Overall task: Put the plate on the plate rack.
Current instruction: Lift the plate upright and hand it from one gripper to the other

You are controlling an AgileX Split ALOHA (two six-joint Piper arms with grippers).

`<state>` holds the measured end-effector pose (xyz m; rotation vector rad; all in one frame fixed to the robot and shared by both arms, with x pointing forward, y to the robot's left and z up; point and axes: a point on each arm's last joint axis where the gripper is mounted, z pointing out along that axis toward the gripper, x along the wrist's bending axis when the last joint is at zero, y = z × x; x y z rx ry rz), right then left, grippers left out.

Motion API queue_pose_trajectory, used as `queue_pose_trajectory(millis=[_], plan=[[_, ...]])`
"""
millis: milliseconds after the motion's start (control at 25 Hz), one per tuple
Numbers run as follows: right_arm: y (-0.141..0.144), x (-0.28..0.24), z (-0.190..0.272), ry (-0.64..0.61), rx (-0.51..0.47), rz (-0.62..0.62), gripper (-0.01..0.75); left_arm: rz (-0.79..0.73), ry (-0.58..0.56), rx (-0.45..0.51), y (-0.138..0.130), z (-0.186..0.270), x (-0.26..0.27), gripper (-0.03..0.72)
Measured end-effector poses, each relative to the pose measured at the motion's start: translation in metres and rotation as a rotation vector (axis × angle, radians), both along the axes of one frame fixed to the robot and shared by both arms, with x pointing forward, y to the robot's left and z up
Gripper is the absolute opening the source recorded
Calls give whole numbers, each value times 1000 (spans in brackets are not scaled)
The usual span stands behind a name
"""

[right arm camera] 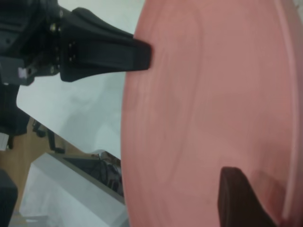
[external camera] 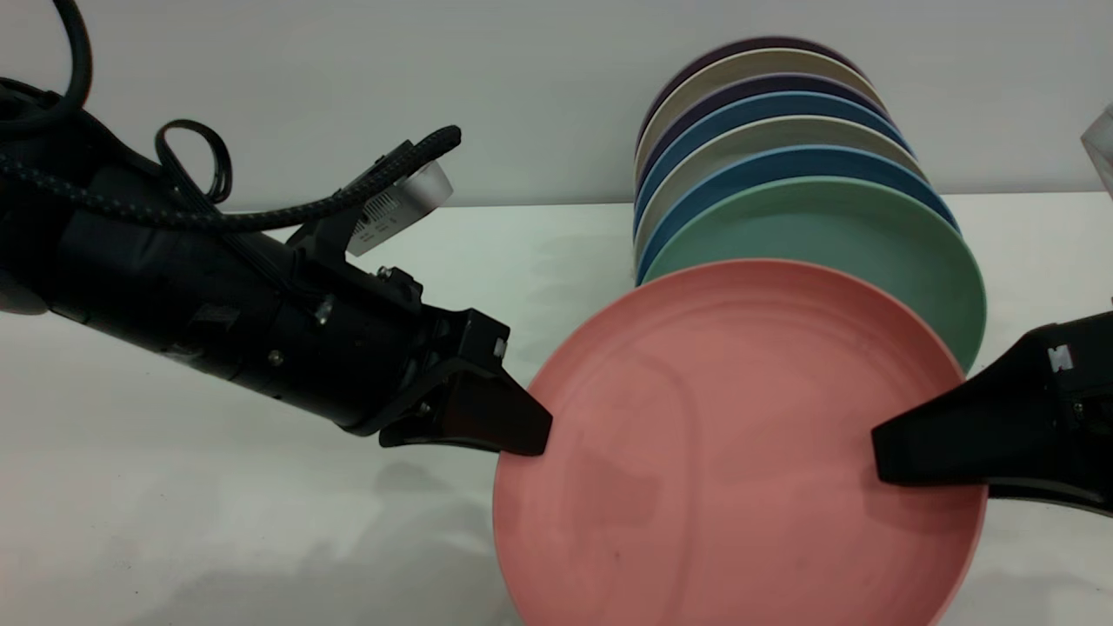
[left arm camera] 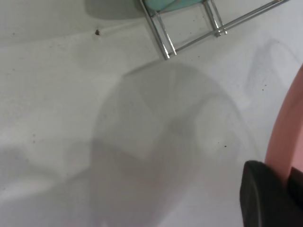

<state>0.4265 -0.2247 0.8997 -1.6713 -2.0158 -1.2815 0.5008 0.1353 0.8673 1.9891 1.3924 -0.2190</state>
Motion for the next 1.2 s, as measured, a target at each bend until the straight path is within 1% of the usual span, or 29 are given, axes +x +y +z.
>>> queue_pose_trajectory(millis=[200,360,440,560,600,760,840,920,1000,1200], plan=[[8,-3,-1,2,-12,40,253,-11,-2,-14,-1,1,0,13],[11,-2,0,-6,-16,55,253,-30,-17,-31,-7,5,3,14],[10,-2,0,-6,-22,51,240,-43,-21,-35,-12,6,2,14],[9,-1,-2,-8,-43,45,174,-54,-26,-30,-14,6,1,14],[8,-1,-2,-13,-55,45,164,-57,-27,-30,-14,6,1,14],[7,0,-3,-27,-75,48,160,-58,-26,-32,-15,6,0,19],[6,0,-4,-35,-93,51,151,-60,-25,-34,-15,6,0,35],[4,2,-5,-46,-128,50,131,-65,-24,-41,-16,7,-1,75],[4,6,-4,-64,-143,51,127,-69,-20,-56,-16,8,-1,139],[6,20,6,-136,-162,65,125,-40,1,-133,-8,12,6,381]])
